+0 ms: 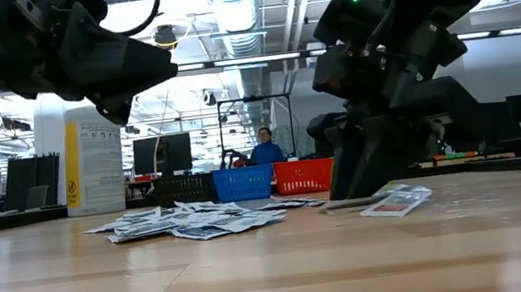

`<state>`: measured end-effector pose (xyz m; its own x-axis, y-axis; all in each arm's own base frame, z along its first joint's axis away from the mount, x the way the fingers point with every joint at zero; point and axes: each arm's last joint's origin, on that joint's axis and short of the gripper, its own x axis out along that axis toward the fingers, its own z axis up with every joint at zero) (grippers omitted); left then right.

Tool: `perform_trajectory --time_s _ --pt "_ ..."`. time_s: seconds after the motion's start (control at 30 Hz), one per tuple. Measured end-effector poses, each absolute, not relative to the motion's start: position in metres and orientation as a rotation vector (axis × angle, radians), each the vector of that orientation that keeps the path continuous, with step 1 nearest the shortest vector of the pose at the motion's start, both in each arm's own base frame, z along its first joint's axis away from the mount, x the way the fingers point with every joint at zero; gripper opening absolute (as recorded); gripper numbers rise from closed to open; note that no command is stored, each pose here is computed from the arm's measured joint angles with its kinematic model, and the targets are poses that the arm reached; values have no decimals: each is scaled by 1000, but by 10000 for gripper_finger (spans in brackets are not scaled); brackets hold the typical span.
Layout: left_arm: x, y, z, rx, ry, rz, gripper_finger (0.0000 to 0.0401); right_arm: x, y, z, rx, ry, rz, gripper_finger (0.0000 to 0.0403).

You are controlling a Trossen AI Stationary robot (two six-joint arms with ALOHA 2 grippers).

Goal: Pick & Place First Aid Supplies
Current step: Put the green bandage pack into the red bin

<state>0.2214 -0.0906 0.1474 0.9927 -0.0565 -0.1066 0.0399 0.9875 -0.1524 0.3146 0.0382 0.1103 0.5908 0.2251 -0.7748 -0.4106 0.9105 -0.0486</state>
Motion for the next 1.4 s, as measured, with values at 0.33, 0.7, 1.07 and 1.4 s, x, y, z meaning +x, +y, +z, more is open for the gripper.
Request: perform_trajectory --time_s 0.33,0.7,1.07,1.4 --pt "221 -91 147 -151 111 -48 93 326 43 122 -226 823 365 118" --pt "221 -91 147 -155 111 -49 93 319 69 121 -260 853 444 118" --pt "221 -91 147 -173 111 -48 93 318 74 119 -312 866 383 118" --pt "221 -91 147 -173 112 -48 93 322 74 94 -327 925 357 118"
